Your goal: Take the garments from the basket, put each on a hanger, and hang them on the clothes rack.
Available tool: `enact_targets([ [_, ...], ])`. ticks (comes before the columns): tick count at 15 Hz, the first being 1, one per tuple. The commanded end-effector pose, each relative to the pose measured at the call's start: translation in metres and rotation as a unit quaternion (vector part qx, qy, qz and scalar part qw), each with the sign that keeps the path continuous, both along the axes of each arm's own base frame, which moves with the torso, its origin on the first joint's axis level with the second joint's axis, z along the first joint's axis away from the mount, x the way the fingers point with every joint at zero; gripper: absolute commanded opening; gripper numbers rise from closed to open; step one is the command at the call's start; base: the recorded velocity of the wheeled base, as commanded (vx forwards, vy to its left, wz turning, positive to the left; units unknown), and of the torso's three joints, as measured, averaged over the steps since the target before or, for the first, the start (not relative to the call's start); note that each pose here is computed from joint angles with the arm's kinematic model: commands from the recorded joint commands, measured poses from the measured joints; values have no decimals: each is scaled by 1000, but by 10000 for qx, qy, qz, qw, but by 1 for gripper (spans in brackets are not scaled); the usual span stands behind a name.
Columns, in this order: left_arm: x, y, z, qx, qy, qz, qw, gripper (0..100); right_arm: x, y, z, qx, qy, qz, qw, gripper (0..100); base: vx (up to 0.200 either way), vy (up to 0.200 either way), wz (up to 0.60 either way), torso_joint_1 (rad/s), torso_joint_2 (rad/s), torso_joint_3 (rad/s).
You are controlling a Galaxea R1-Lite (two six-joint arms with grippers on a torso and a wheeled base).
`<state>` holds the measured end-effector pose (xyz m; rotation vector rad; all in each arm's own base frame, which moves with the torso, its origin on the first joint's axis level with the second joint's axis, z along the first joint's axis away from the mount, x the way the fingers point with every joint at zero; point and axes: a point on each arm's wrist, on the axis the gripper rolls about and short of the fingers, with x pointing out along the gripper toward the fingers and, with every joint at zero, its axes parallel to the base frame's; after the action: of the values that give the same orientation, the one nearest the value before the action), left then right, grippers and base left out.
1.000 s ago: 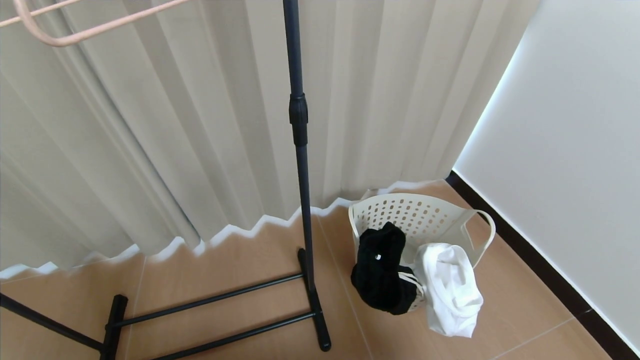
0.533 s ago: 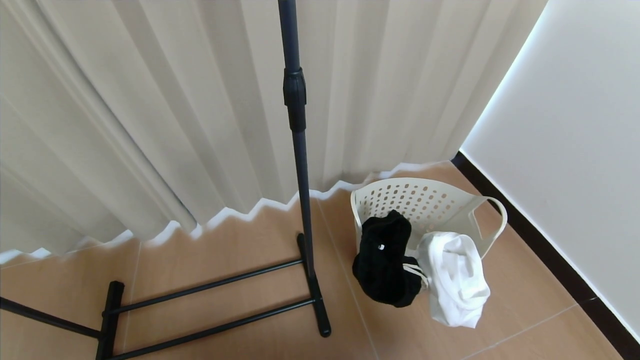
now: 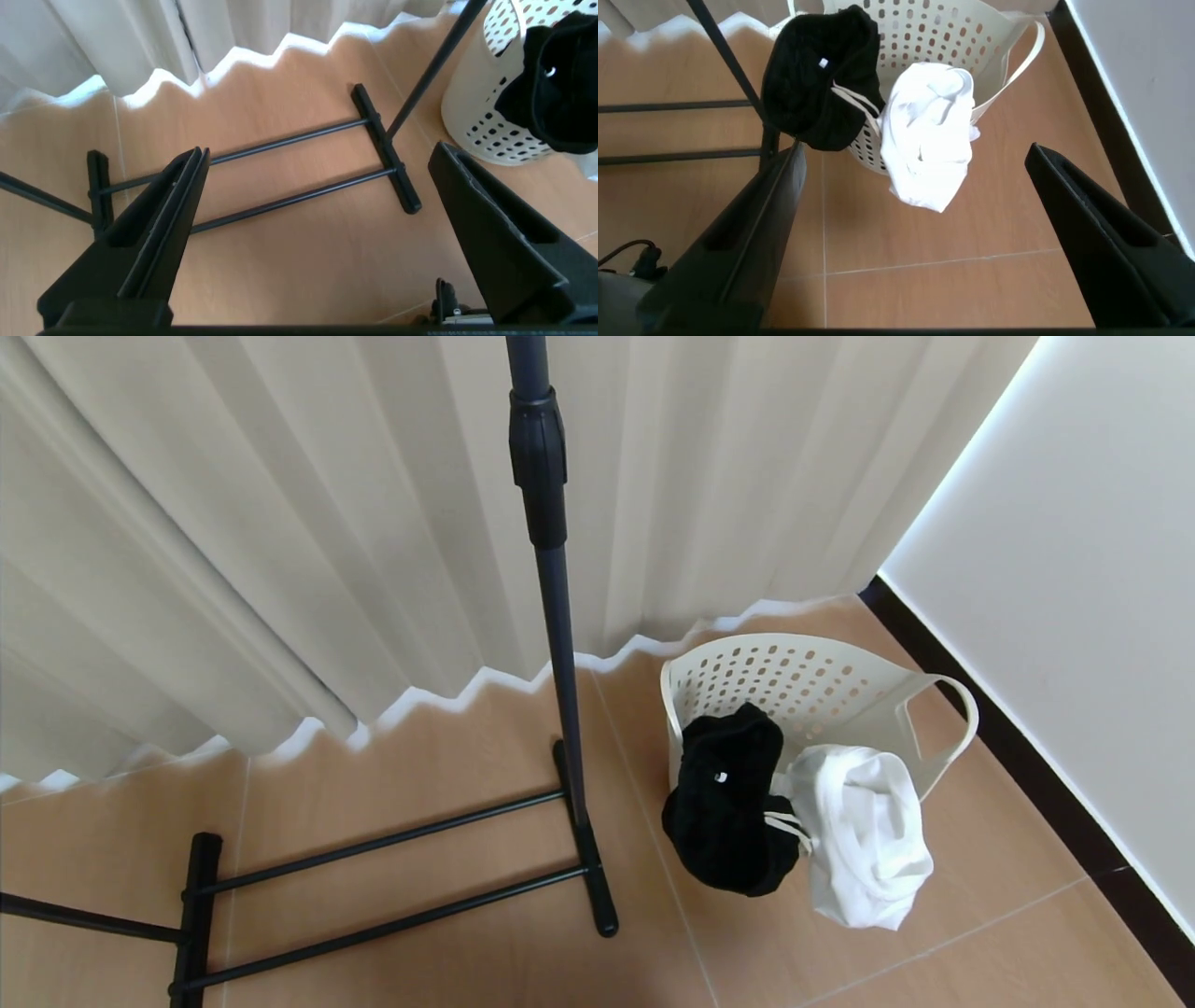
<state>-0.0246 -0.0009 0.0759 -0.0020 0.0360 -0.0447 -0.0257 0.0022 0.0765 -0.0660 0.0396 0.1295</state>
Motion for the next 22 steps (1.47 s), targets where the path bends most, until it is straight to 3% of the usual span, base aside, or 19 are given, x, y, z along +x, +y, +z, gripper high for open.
enact_targets([
  [1,0,0,0,-1,4,1,10000,100,0,0,0,-4,9,4,10000,100,0,0,0,2,7,-203],
  [8,0,0,0,14,4,8,10000,100,0,0,1,-188,47,-2,9998,100,0,0,0,1,-1,-73],
  [11,0,0,0,14,4,8,10000,100,25,1,30,-414,964,147,9944,100,0,0,0,0,0,0],
  [13,0,0,0,14,4,8,10000,100,54,2,55,-545,1581,300,9855,100,0,0,0,0,0,0],
  [14,0,0,0,14,4,8,10000,100,84,4,75,-742,1976,454,9764,100,0,0,0,0,0,0],
  [16,0,0,0,14,4,8,10000,100,116,10,89,-944,2274,643,9671,100,0,0,0,0,0,0],
  [17,0,0,0,14,4,0,10000,100,148,21,102,-1265,2433,878,9576,100,0,0,0,0,0,0],
  [19,0,0,0,14,4,0,10000,100,181,38,108,-1577,2621,906,9478,100,0,0,0,0,0,0],
  [22,0,0,0,14,4,8,10000,100,256,68,106,-2546,2826,1021,9192,100,0,0,0,0,0,0],
])
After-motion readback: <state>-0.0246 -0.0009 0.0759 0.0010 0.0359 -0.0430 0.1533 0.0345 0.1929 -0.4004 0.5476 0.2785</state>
